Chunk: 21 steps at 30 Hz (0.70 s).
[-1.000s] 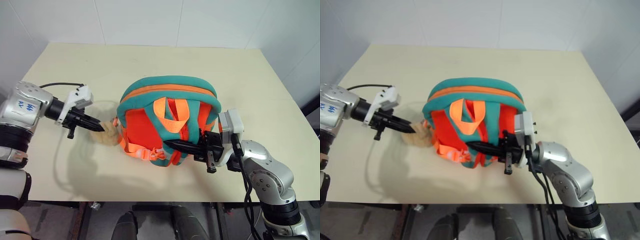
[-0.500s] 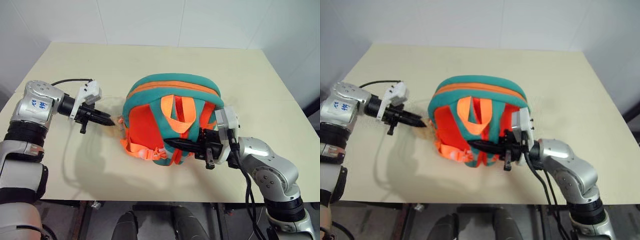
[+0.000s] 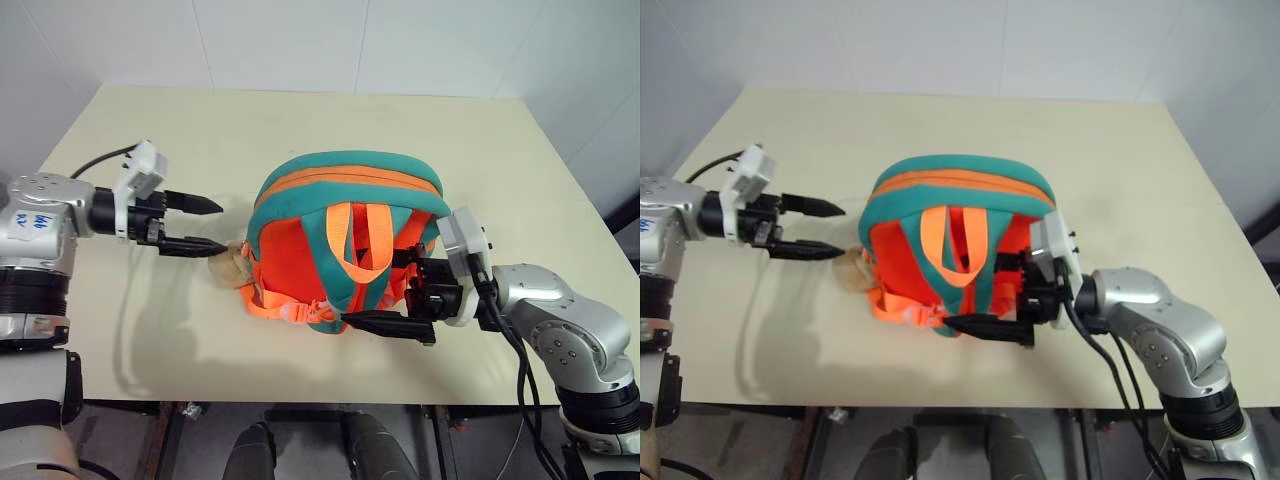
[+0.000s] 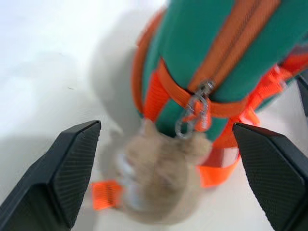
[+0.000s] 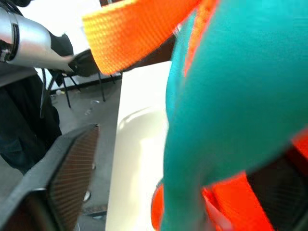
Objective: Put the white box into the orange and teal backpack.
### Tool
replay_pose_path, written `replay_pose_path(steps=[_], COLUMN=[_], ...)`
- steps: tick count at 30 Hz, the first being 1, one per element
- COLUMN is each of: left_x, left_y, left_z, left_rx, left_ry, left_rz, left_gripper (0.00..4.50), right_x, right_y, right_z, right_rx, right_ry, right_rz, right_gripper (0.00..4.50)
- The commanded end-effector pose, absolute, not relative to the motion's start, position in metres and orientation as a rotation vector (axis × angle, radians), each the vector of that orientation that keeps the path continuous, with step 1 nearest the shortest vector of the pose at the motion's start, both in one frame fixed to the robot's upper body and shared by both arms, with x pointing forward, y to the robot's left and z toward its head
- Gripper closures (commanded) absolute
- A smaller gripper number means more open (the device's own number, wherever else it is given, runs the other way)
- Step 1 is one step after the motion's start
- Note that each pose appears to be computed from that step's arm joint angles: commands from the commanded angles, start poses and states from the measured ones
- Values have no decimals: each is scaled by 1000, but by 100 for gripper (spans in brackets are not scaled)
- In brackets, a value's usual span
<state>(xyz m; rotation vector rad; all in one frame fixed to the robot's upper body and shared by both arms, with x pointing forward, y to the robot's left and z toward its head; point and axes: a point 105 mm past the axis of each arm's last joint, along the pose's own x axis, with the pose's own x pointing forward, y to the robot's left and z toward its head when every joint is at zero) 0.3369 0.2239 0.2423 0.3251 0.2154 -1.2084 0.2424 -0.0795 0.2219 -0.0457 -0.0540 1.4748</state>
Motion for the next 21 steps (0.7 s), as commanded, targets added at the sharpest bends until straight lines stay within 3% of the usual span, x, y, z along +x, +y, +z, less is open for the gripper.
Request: replay_pose_path(steps=[1,4,10,14,21], left_x=[335,339,318,309,304], left_y=[240,244,262,272,277], left_z=[253,253,253,252,252], left_rx=[350,353,240,240,237], left_ry=[133,29,-186,-231,-240], left_rz=[-1130,-1076,-1156,-1197,-1200], left_gripper=[0,0,0,0,0], right_x=[245,250,251,257,273], right_y=[-97,-120,-209,-250,-254], right_z=[232,226,225,235,253], right_rx=[-113,-174,-360,-463,-478], right_ry=[-88,-29,133,89,-20], right_rz=[1425,1355,1092,962,919], right_gripper=[3,3,3,3,3])
